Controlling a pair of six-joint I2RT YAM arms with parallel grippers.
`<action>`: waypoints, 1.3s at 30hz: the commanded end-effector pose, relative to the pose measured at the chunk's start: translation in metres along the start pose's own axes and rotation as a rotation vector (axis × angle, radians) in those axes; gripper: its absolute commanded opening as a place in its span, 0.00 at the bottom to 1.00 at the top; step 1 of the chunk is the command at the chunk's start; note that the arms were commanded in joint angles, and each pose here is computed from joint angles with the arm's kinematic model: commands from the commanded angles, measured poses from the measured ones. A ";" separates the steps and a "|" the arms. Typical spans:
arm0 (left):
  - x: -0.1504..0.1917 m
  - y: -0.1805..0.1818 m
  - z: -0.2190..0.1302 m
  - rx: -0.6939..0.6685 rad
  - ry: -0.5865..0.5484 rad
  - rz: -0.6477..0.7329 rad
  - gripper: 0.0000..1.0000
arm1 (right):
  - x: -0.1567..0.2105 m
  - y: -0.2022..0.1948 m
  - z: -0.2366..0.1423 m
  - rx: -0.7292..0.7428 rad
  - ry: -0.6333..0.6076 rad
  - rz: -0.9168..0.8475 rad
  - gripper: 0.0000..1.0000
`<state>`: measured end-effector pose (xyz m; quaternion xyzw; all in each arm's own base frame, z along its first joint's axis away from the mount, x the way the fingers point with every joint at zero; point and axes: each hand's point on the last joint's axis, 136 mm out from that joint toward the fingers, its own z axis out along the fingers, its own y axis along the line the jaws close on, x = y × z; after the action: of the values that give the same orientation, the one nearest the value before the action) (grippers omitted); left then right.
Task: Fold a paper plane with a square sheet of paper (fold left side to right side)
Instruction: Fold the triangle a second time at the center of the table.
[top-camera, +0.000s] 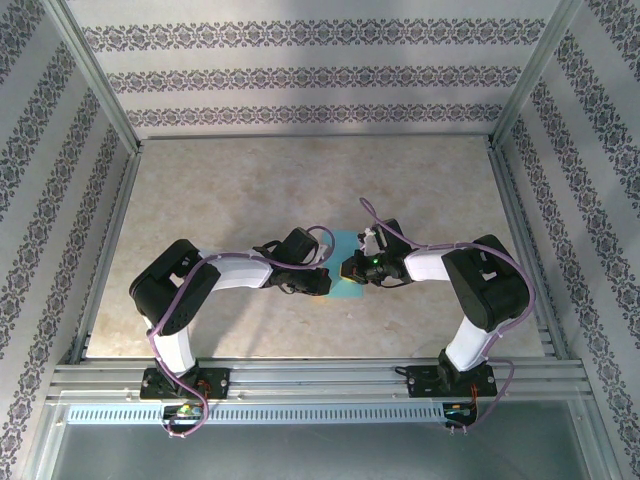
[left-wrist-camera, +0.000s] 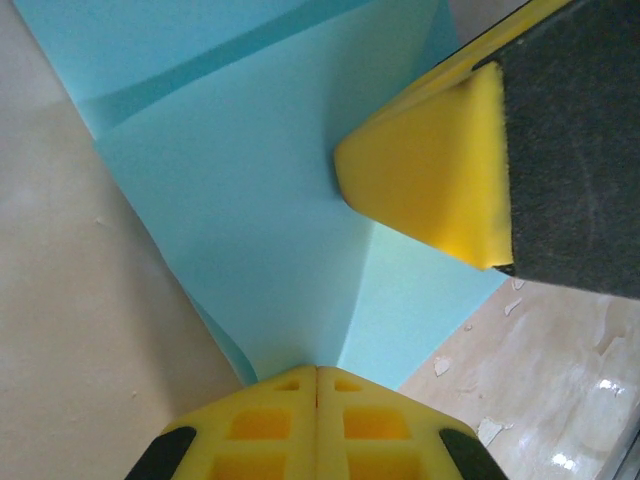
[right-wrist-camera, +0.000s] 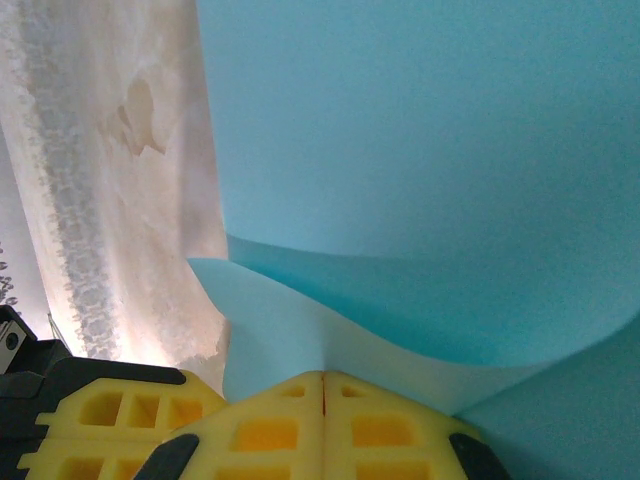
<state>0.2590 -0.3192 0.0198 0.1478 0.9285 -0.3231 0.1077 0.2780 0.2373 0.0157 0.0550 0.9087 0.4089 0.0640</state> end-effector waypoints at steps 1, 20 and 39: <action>0.009 0.022 0.006 -0.087 0.026 0.002 0.00 | 0.011 -0.015 0.000 0.058 0.032 0.018 0.00; 0.019 0.026 0.010 -0.128 0.057 0.008 0.00 | 0.007 0.021 -0.019 -0.011 -0.035 -0.048 0.00; 0.021 0.027 0.012 -0.146 0.074 0.001 0.00 | 0.016 0.022 0.005 -0.017 -0.003 -0.048 0.00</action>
<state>0.2641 -0.3209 0.0191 0.1521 0.9319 -0.3078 0.1173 0.2615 0.2529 0.0288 0.0363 0.9072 0.4132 0.0696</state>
